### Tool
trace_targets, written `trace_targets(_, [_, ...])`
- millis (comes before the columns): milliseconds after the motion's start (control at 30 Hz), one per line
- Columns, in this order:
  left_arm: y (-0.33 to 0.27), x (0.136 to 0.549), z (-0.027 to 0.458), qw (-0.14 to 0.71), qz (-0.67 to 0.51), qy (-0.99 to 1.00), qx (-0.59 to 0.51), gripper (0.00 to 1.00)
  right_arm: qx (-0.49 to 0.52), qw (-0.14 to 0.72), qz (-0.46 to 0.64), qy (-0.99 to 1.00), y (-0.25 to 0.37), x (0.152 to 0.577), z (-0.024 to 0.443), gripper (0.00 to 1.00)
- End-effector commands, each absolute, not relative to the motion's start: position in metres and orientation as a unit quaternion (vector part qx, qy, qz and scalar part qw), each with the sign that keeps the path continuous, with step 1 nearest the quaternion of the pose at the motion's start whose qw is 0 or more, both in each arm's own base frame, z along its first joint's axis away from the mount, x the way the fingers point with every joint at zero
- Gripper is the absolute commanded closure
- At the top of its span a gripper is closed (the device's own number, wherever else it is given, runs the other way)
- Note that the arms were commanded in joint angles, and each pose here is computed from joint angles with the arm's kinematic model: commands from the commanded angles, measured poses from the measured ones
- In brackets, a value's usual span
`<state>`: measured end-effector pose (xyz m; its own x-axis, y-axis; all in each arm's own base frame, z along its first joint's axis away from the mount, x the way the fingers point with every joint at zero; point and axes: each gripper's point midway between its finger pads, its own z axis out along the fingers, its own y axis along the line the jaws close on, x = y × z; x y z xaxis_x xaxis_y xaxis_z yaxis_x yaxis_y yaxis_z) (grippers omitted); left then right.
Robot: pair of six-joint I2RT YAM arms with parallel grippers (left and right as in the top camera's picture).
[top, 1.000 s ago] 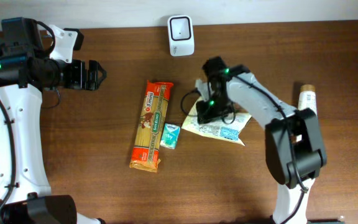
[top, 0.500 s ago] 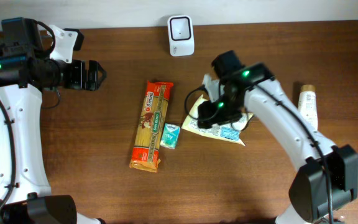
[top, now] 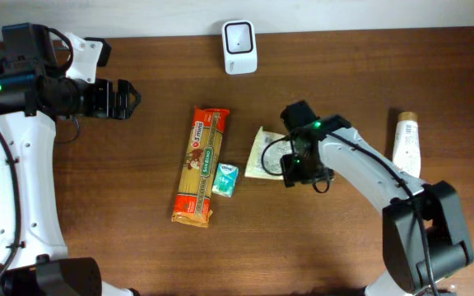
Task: Scan the item barcode
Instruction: 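Reposition the right gripper on the wipe pack to regrasp it, then lift the wipe pack and hold it to the barcode scanner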
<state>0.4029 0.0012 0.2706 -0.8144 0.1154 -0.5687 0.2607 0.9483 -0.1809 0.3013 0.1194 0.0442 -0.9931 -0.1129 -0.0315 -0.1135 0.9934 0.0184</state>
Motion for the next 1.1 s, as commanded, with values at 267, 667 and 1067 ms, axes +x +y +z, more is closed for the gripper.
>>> trace_targets(267, [0.001, 0.404, 0.272, 0.291, -0.128, 0.942, 0.107, 0.01, -0.055, 0.118, 0.129, 0.983, 0.099, 0.369, 0.127, 0.03])
trace_targets(667, [0.001, 0.404, 0.272, 0.291, -0.128, 0.942, 0.107, 0.01, -0.068, 0.001, 0.235, 0.970, 0.105, 0.378, 0.011, 0.01])
trace_targets(1067, [0.001, 0.404, 0.272, 0.291, -0.128, 0.942, 0.108, 0.01, -0.055, -0.014, 0.256, 0.965, 0.122, 0.378, -0.010, 0.96])
